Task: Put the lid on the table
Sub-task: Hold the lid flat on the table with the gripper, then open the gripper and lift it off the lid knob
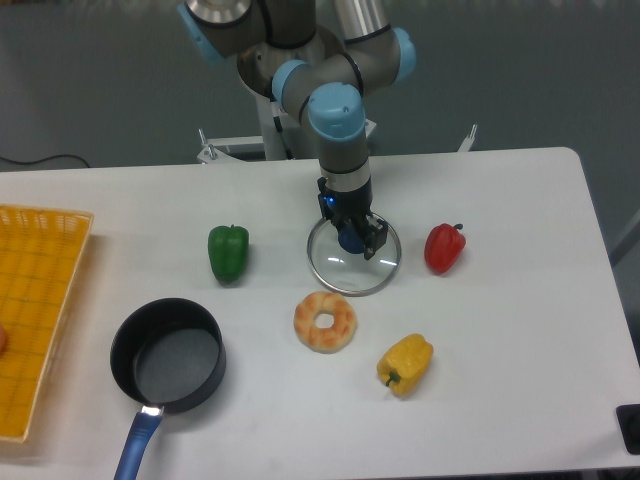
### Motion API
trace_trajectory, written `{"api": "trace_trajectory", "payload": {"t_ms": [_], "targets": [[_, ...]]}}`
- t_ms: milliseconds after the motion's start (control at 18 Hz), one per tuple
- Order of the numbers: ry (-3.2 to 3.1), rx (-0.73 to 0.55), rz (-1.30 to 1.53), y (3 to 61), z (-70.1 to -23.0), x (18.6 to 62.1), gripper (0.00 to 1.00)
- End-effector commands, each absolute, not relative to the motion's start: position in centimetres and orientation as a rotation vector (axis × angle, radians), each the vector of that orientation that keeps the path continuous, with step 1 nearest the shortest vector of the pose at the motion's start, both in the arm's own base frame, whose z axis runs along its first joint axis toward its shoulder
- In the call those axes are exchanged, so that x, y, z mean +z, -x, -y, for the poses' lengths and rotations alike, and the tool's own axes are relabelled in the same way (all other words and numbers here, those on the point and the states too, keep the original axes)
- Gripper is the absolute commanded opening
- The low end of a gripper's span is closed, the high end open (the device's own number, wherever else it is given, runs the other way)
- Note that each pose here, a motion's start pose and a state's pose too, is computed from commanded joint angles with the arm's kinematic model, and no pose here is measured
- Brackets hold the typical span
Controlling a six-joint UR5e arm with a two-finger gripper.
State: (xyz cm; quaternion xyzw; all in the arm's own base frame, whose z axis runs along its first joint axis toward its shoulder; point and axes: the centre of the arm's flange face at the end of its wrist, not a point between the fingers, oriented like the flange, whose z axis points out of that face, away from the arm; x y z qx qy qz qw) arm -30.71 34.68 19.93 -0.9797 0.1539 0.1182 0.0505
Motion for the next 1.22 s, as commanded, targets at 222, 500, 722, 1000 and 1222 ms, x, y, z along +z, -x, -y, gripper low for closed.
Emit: {"api": "trace_trajectory", "payload": {"t_ms": [222,500,722,1000,1222], "targets": [[2.984,0.356,-0.469,30.67,-34.65,19.80,0.66],[2.985,0.356,-0.466,30.72,-34.61,19.80,0.68],[2.985,0.356,-0.466,30.72,-34.60,19.80,0.71],[2.985,0.356,-0.466,30.71,-34.60,19.85,0.78],[2.983,0.360,-0.466,30.78,-34.64,20.06,1.00]]}}
